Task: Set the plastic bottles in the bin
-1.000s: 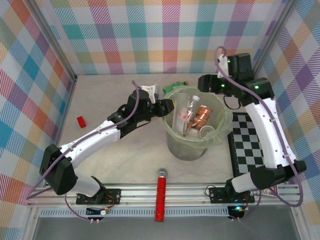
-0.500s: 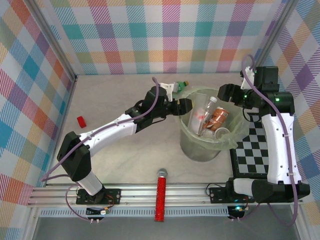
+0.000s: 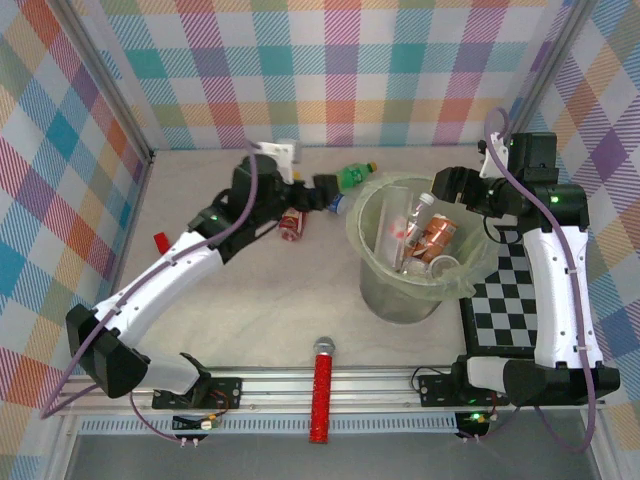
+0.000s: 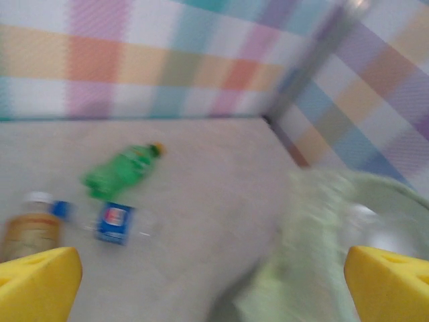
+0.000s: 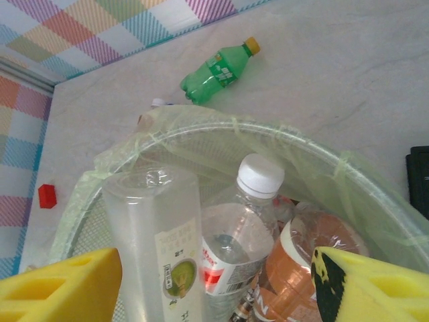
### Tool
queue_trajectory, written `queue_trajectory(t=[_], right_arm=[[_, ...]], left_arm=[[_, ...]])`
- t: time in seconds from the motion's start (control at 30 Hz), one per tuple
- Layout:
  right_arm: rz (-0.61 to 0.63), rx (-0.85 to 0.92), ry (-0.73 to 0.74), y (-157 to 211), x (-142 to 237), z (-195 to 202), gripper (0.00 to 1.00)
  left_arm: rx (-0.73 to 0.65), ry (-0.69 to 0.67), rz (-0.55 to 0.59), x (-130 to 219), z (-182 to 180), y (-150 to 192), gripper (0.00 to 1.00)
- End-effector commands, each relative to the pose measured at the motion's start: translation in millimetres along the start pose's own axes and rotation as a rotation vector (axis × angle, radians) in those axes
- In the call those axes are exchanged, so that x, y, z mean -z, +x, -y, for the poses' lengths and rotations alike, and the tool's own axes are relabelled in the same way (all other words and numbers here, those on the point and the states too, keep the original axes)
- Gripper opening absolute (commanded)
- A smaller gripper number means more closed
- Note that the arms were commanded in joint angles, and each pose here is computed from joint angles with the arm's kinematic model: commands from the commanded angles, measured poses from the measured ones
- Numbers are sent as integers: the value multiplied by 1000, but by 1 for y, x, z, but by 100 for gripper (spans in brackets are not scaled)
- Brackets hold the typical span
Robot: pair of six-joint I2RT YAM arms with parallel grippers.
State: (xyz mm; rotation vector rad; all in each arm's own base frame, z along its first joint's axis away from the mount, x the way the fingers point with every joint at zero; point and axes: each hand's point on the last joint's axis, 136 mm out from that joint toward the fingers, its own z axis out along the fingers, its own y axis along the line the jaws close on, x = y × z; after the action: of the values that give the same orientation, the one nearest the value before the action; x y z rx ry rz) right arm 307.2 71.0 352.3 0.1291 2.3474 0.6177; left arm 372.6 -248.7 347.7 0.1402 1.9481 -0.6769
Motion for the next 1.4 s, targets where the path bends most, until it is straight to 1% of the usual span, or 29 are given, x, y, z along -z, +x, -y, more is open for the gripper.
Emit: queue_trajectory(t=[0.0,0.07,0.13,0.17,0.2,0.33,0.43,0.63,0.77,0.97,1.1,1.2,1.3,1.37], right_arm=[[21,-21,-126,4,17,-28,75],[24,-22,-159,7,27,-36,76],[20,-19,-163,12,34,-39,76],[22,-15,-164,14,38,-40,76],[23,-14,-168,15,40,-41,76],[10,-12,-172,25,45,-41,76],[8,-13,-166,32,44,-38,77],[8,-12,-168,39,46,-37,77],[12,-7,-171,42,48,-38,77],[11,0,-161,45,47,-34,77],[12,4,-176,43,47,-38,77],[17,8,-233,38,49,-48,77],[6,-2,-325,33,50,-65,76],[-3,-2,-382,30,50,-76,75]], left_arm=[[6,-212,-180,-31,-81,56,100],[29,-240,-237,-49,-106,74,100],[47,-256,-290,-65,-122,92,100],[48,-246,-284,-79,-126,94,100],[43,-245,-301,-86,-129,99,100],[3,-335,-367,-108,-155,123,100],[-20,-408,-436,-116,-174,144,100],[-2,-420,-503,-131,-188,178,100],[10,-428,-527,-138,-193,191,93],[22,-435,-527,-140,-195,194,72],[20,-439,-519,-135,-193,189,63],[16,-434,-503,-127,-188,179,60],[18,-407,-451,-114,-177,158,59],[17,-381,-403,-100,-164,137,59]])
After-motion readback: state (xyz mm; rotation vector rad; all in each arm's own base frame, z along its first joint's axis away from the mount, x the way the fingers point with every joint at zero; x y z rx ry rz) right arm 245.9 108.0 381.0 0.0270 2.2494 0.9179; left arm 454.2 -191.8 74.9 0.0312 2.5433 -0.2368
